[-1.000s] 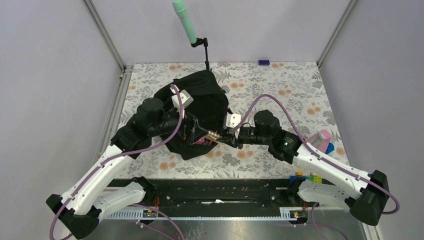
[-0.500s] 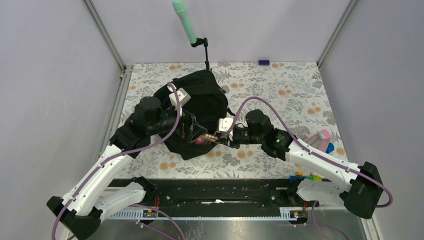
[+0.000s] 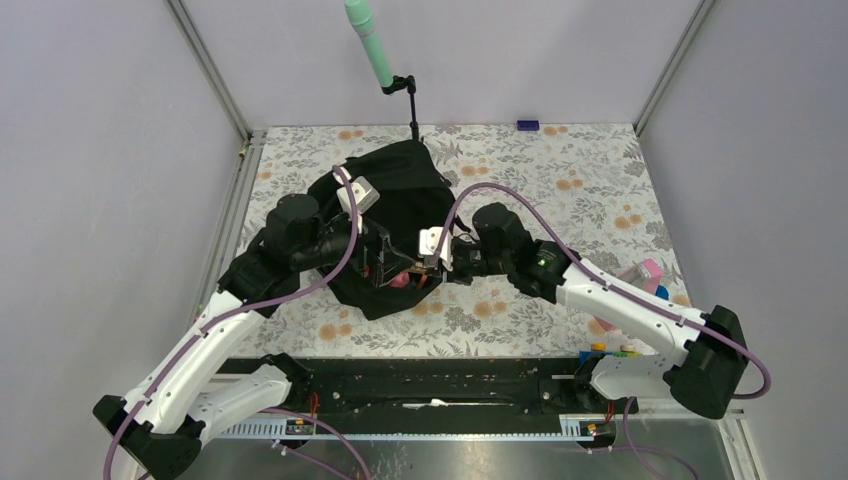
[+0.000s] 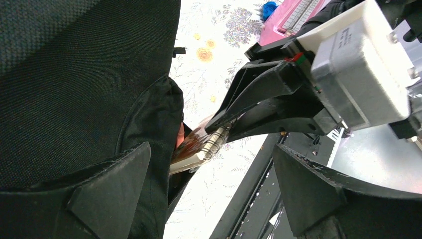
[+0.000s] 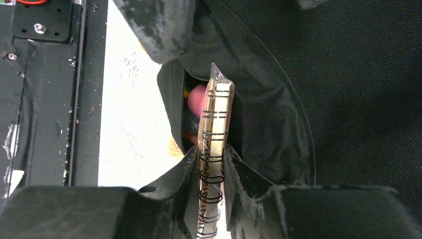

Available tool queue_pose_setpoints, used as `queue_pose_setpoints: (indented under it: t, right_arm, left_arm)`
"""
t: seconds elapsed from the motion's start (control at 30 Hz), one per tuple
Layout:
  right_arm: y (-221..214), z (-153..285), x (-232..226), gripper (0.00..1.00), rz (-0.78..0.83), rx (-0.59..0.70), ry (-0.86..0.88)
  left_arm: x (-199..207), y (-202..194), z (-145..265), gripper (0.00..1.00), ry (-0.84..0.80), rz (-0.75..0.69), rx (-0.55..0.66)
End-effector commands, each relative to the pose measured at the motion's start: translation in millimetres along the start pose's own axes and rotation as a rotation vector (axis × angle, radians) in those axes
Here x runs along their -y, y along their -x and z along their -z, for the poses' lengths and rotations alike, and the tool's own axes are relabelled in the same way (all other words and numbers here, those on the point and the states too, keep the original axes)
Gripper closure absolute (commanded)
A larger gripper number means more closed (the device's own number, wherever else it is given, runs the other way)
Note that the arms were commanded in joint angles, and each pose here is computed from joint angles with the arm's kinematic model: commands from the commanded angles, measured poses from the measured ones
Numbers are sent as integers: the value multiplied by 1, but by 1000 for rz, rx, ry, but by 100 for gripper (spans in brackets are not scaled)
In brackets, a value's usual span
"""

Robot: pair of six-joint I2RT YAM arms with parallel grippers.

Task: Pack the student bag
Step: Place the book in the student bag.

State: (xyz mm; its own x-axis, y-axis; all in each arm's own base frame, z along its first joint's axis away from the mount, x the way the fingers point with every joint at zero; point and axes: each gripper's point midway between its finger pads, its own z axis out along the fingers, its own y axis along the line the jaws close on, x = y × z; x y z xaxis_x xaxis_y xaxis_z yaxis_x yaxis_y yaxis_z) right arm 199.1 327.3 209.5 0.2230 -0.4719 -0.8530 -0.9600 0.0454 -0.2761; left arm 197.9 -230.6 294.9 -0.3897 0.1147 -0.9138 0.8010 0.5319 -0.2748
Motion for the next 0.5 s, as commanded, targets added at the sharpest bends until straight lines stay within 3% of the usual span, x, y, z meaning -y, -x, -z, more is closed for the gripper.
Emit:
queue_pose_setpoints:
  t: [0.0,0.47]
  right_arm:
    - [18,-3,10,100,81,-2,-11]
    - [48,-26,-5,100,153,46,80]
  left_arm:
    - [7,17,4,1,-30,-20,69]
    - [13,21,7,1,-58,-19,85]
